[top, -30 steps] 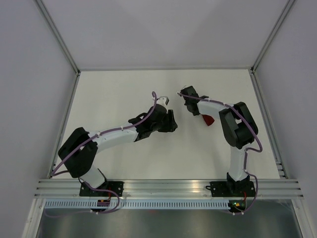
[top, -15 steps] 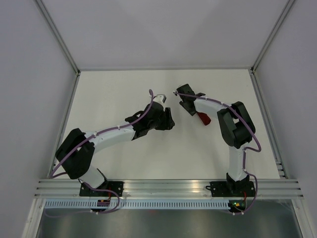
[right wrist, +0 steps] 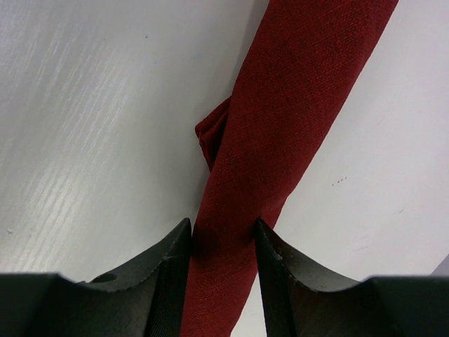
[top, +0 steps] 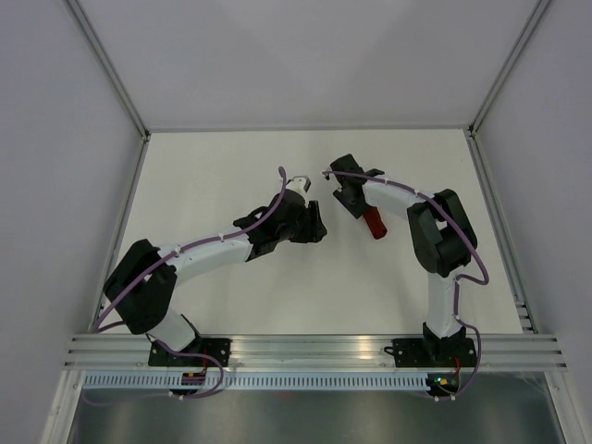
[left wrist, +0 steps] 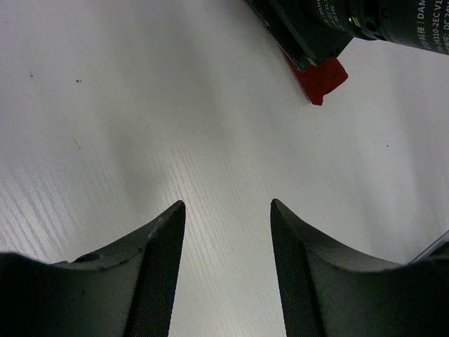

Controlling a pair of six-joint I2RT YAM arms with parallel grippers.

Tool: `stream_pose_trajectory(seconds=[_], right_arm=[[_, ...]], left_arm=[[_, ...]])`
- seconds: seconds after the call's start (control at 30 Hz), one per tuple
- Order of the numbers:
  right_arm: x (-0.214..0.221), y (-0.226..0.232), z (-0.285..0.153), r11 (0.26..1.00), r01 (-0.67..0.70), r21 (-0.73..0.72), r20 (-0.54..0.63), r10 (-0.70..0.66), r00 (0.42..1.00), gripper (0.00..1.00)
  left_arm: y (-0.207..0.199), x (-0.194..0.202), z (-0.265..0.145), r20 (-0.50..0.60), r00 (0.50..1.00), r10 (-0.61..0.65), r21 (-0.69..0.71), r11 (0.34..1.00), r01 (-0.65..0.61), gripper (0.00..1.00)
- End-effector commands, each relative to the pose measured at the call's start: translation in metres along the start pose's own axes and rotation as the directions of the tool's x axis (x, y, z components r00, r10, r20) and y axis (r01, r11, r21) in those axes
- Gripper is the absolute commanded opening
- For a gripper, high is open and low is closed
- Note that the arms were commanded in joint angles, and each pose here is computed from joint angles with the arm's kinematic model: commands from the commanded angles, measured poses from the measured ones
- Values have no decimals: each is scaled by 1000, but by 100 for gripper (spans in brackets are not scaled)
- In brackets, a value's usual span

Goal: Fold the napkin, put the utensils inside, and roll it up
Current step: Roll the napkin with the utensil

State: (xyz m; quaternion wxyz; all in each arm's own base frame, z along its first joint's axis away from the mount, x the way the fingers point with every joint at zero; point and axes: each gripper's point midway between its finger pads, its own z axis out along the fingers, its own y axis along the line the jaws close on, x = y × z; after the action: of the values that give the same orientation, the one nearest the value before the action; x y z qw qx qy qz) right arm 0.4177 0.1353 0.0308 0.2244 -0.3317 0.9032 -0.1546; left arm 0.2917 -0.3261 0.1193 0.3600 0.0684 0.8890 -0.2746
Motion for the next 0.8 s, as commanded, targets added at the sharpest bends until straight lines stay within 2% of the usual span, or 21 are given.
stream_pose_trajectory(seconds=[0.0,0.77], right_arm=[[5,4,-15,999,1,-44,-30,-3,1000,47],[-30,-13,-48,995,-59,-80,57,64,996,51]], left_arm=[[-4,-12,-7,24,999,38,28,999,-39,58],[-3,-16,-10,28,999,39,27,999,-39,58]])
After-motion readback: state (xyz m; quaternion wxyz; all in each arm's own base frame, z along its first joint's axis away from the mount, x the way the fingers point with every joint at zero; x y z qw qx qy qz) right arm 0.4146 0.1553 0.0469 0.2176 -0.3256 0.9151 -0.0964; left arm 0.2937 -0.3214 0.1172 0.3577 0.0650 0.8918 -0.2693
